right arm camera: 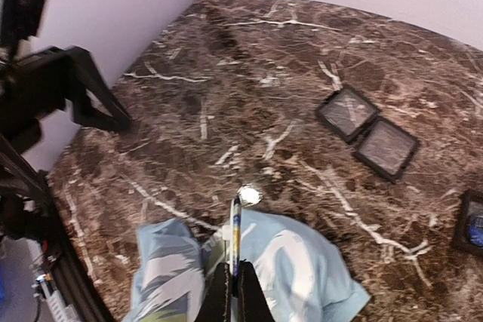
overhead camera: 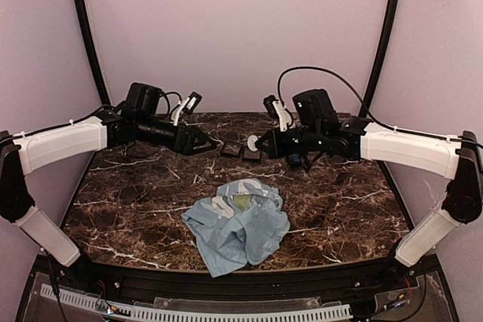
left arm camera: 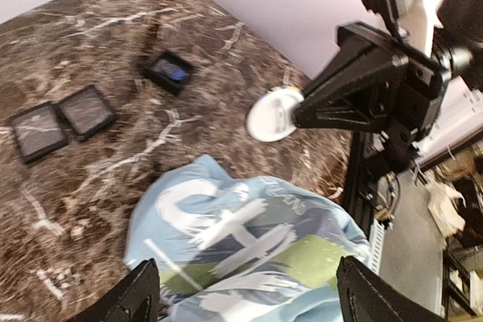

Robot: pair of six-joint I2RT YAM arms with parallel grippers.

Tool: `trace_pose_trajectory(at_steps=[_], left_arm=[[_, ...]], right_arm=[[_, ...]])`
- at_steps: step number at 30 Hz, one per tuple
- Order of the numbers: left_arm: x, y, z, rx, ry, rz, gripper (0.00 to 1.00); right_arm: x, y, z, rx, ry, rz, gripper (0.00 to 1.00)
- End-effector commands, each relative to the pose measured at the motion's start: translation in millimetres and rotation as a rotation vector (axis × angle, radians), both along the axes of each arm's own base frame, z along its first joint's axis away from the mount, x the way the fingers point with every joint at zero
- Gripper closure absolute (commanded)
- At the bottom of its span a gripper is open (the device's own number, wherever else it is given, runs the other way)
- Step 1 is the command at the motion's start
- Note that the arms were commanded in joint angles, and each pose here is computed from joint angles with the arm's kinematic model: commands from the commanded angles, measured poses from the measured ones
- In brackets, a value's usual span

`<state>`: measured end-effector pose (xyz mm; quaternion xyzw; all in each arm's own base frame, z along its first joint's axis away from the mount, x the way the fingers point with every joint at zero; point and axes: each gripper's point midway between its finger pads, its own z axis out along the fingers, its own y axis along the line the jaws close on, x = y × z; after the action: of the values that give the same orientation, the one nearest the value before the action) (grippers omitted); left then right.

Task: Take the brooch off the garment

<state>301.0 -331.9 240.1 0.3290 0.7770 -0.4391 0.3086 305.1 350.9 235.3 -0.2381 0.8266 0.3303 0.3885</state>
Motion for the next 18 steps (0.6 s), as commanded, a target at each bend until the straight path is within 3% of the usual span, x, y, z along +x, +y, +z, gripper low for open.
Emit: trace_pose_trajectory(at_steps=[1, 7, 14, 18], left_arm=[[38, 53, 39, 0.042, -0.13, 0.245, 0.12], [79, 136, 48, 0.089, -0.105, 0.535, 0.09], [80, 225, 42, 0.185, -0.126, 0.795, 0.05], [73, 250, 35, 0.252, -0.161, 0.878, 0.03]], right_arm=[[36, -26, -39, -0.3, -0.031, -0.169, 1.0], [82, -17, -73, -0.451, -0.032, -0.237, 1.0], [129, -18, -104, -0.536, -0.035, -0.28, 1.0], [148, -15, -114, -0.526, -0.042, -0.27, 1.0]])
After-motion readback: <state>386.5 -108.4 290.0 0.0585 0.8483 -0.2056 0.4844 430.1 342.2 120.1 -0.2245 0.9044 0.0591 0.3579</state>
